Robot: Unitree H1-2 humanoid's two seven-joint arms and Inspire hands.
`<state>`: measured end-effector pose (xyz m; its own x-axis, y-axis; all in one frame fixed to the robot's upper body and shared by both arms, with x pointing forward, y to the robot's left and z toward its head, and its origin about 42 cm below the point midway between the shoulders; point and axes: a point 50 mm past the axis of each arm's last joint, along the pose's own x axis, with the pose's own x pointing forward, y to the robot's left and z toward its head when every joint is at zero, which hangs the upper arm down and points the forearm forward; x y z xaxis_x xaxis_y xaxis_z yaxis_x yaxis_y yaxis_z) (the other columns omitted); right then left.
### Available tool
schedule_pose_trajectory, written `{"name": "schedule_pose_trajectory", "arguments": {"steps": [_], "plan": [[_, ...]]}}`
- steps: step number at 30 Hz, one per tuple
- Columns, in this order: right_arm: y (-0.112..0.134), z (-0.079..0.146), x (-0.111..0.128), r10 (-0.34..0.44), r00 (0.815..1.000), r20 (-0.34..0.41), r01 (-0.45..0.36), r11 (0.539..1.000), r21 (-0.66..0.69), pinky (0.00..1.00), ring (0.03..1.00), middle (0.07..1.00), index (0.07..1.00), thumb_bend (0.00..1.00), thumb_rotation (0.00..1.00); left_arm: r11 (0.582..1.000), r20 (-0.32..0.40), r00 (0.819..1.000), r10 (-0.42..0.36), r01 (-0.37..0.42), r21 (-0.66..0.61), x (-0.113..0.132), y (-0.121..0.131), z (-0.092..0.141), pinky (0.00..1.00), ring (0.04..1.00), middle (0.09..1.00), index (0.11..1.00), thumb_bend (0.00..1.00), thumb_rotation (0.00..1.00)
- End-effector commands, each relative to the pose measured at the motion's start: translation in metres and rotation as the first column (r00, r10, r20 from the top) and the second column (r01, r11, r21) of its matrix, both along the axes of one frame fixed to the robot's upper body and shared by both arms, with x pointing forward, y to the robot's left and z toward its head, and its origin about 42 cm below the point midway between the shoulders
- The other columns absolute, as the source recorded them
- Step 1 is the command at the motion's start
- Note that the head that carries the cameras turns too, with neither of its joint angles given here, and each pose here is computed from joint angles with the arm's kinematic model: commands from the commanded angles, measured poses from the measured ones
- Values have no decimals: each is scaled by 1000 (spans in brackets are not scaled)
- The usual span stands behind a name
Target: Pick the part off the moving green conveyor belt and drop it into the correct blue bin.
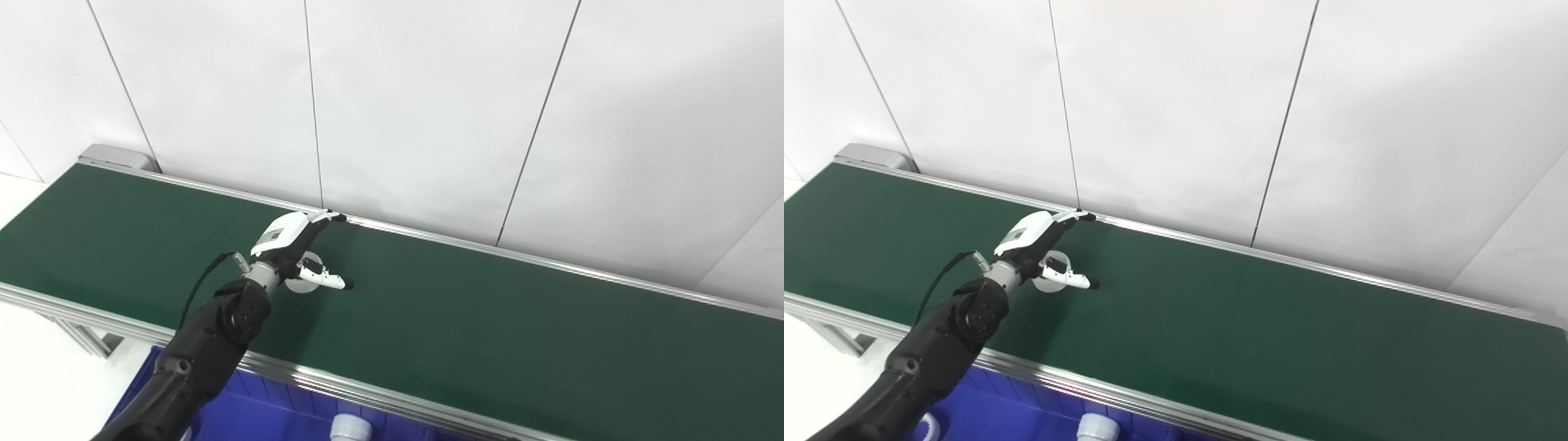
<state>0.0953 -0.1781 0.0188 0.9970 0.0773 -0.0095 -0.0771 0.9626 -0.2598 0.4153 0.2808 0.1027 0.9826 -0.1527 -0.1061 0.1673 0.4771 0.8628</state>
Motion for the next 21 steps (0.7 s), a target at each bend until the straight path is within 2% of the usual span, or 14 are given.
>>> {"name": "schedule_pose_trajectory", "arguments": {"steps": [1,4,7,12,14,15,20,21], "plan": [[2,9,-2,0,998,67,-3,999,37,548,739,804,817,782,461,999,85,996,-4,1,40,18,4,24,987,979,969,869,833,307],[2,10,-2,2,998,70,-4,999,38,556,710,808,820,773,464,998,62,998,-2,-2,61,18,6,17,999,984,976,867,839,313],[2,10,-2,-3,998,66,0,999,44,566,723,807,817,774,457,997,42,999,9,-12,80,17,7,8,1000,983,973,865,849,317],[2,10,-2,-9,998,67,6,999,49,570,717,801,813,774,458,993,17,1000,23,-25,111,15,7,-5,982,966,959,860,819,257],[2,11,-2,-11,998,68,7,999,49,567,714,802,816,773,459,996,-7,1000,29,-28,80,14,6,-9,908,920,919,849,788,195],[2,10,-2,-13,997,71,10,999,45,582,706,798,813,771,462,998,-23,999,26,-24,59,14,6,-10,812,865,868,828,753,133],[2,10,-3,-12,997,74,9,999,40,603,680,798,813,763,467,999,-57,998,7,-5,42,7,-2,-10,667,773,790,759,710,32],[2,11,-3,-11,997,73,8,999,40,601,680,801,817,764,469,999,-65,998,8,-6,41,6,-4,-9,600,718,757,733,693,13]]}}
